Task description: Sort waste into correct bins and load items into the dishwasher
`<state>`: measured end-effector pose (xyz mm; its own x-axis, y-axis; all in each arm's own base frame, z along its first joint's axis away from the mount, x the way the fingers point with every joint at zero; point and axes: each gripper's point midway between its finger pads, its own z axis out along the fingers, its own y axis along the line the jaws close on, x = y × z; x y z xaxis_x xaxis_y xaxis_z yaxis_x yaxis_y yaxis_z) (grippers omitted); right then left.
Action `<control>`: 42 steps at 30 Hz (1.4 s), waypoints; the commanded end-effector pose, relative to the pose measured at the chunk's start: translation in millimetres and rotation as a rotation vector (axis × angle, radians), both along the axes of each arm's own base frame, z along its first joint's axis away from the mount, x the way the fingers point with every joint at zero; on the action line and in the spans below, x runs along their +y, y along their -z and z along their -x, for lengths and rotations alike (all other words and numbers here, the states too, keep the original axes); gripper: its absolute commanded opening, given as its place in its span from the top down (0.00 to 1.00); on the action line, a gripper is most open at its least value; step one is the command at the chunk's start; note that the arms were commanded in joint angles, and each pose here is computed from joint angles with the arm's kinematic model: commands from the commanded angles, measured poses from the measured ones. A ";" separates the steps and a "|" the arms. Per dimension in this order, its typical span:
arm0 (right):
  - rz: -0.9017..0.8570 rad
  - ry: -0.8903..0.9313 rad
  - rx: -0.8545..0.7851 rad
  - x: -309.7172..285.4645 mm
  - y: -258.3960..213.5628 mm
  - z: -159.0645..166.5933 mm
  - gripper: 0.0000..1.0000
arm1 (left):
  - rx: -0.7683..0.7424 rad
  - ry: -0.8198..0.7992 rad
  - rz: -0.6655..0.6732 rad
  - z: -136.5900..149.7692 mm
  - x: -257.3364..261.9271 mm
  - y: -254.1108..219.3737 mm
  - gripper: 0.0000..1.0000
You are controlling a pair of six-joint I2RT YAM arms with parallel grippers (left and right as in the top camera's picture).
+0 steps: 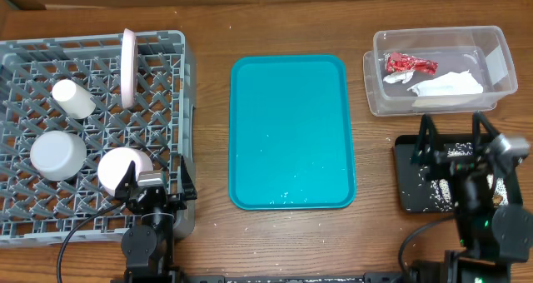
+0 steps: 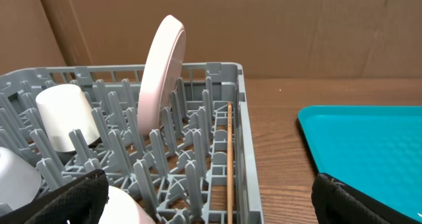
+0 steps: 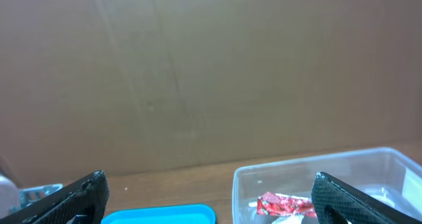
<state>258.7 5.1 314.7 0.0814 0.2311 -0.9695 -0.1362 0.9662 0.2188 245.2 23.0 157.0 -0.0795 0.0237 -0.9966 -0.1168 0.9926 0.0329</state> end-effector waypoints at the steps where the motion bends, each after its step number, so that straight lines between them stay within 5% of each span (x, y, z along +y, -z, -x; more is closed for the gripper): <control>1: 0.097 -0.060 -0.035 18.0 13.1 10.7 0.00 | -0.005 0.010 -0.015 0.1 -1.7 -0.7 0.00; 22: 0.198 -0.078 -0.137 31.6 76.1 25.1 0.00 | -0.005 0.010 -0.015 0.1 -1.7 -0.7 0.00; 42: 0.131 0.060 -0.010 7.3 112.8 13.9 0.00 | -0.005 0.010 -0.015 0.1 -1.7 -0.7 0.00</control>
